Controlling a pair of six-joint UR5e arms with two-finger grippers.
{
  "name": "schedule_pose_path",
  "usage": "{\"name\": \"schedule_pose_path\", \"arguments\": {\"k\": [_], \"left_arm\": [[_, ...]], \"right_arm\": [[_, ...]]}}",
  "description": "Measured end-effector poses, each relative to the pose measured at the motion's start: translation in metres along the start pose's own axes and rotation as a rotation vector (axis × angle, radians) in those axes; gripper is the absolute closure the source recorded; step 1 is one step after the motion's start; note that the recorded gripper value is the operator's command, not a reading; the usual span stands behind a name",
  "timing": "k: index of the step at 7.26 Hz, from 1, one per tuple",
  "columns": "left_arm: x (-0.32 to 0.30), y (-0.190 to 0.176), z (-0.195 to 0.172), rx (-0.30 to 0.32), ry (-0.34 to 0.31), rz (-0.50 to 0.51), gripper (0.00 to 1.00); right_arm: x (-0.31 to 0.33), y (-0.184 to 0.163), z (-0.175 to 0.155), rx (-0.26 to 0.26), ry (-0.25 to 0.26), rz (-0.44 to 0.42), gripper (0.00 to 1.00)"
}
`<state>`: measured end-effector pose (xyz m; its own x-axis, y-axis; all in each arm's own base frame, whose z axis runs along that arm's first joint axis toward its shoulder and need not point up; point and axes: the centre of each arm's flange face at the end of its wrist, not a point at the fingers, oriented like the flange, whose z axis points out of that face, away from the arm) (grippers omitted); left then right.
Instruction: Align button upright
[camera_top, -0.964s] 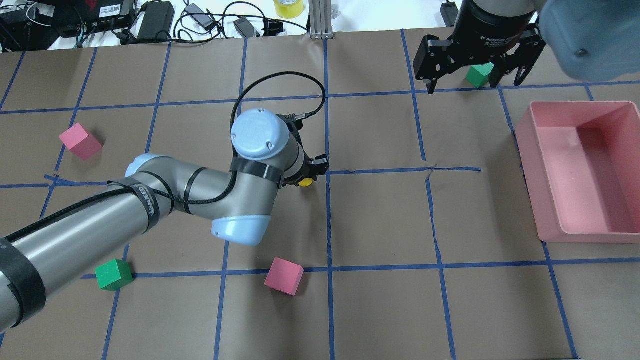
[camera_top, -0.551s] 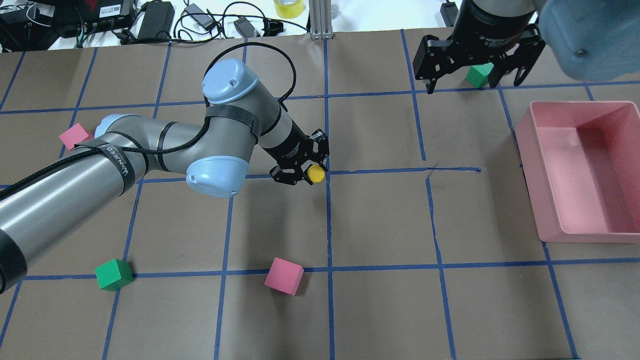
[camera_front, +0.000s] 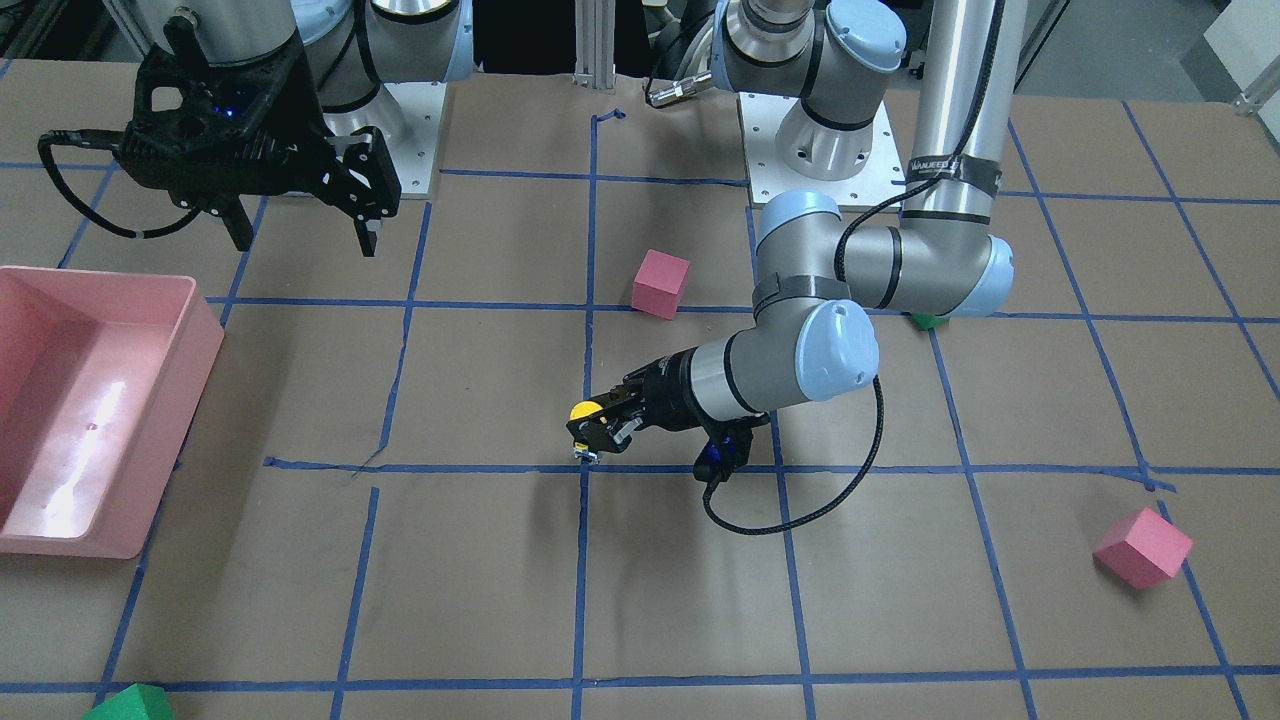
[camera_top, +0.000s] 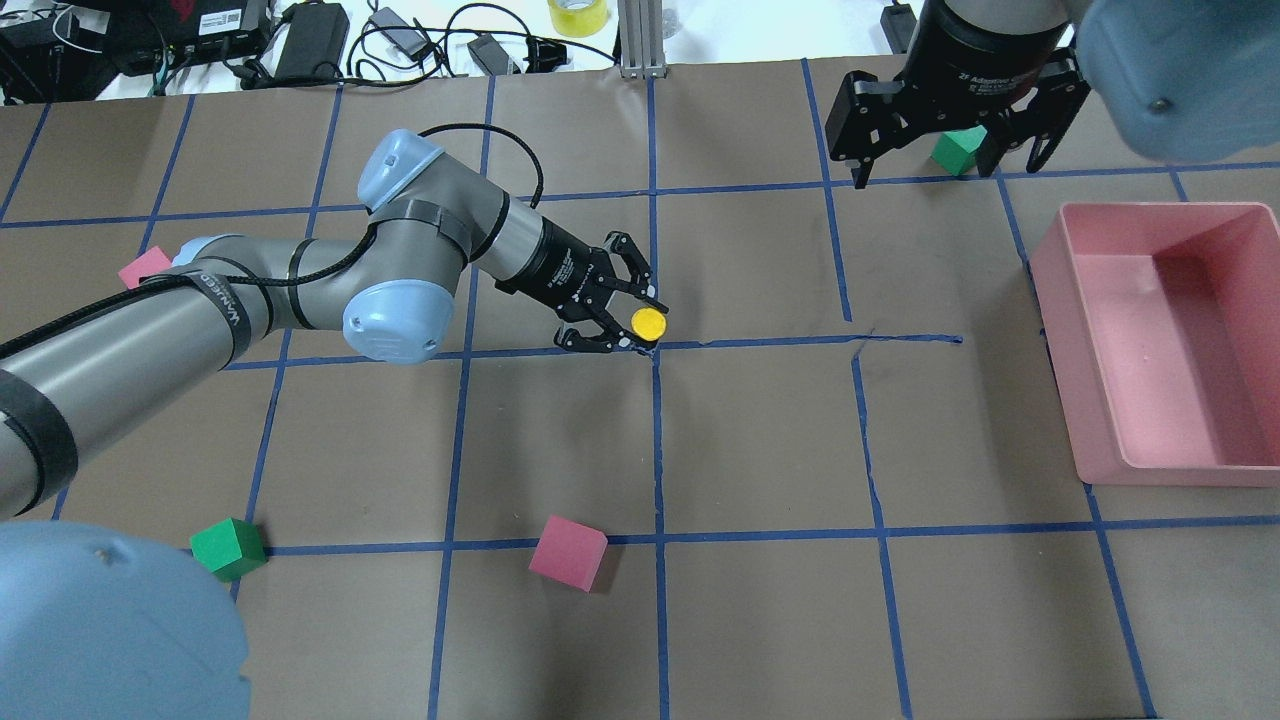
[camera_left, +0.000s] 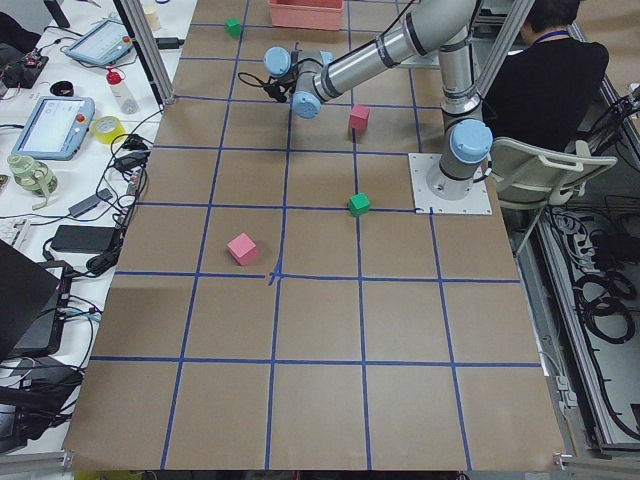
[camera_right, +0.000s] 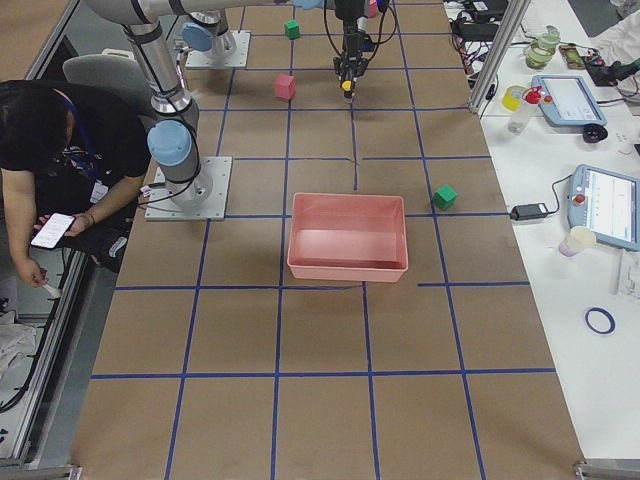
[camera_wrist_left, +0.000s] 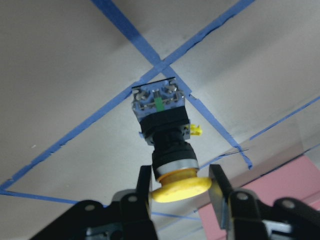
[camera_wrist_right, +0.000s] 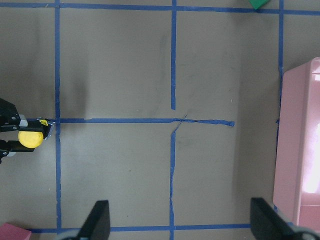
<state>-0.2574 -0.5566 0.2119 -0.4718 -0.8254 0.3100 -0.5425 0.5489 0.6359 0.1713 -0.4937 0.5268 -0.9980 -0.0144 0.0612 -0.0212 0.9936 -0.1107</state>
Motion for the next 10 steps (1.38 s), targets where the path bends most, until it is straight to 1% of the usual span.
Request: {"name": "schedule_pose_path", "arguments": {"k": [1, 2, 3, 4, 5, 6, 7, 8, 9, 10], "left_arm": [[0.001, -0.009, 0.007, -0.035, 0.010, -0.031, 1.00], [0.000, -0.016, 0.014, -0.054, 0.010, -0.051, 0.90], [0.001, -0.022, 0.019, -0.066, 0.010, -0.061, 0.46], [0.002, -0.026, 0.023, -0.080, 0.013, -0.067, 0.19], [0.003, -0.027, 0.024, -0.086, 0.017, -0.069, 0.14], [0.008, -0.027, 0.019, -0.079, 0.023, -0.061, 0.13], [0.017, -0.024, 0.009, -0.059, 0.032, -0.051, 0.11], [0.027, -0.019, -0.006, -0.010, 0.027, -0.037, 0.11], [0.036, -0.009, -0.024, 0.058, 0.011, -0.010, 0.11], [0.043, 0.014, -0.044, 0.113, 0.007, 0.033, 0.11]], "right_arm": [[0.000, 0.000, 0.000, 0.000, 0.000, 0.000, 0.00], [0.000, 0.000, 0.000, 0.000, 0.000, 0.000, 0.00], [0.000, 0.000, 0.000, 0.000, 0.000, 0.000, 0.00], [0.000, 0.000, 0.000, 0.001, -0.001, 0.000, 0.00], [0.000, 0.000, 0.000, 0.001, -0.001, 0.000, 0.00], [0.000, 0.000, 0.000, 0.001, -0.002, 0.001, 0.00], [0.000, 0.000, 0.000, 0.000, -0.002, 0.001, 0.00], [0.000, 0.000, 0.000, 0.000, -0.001, 0.001, 0.00], [0.000, 0.000, 0.001, -0.002, -0.003, 0.002, 0.01], [-0.002, 0.000, 0.003, -0.005, -0.018, 0.003, 0.02]]}}
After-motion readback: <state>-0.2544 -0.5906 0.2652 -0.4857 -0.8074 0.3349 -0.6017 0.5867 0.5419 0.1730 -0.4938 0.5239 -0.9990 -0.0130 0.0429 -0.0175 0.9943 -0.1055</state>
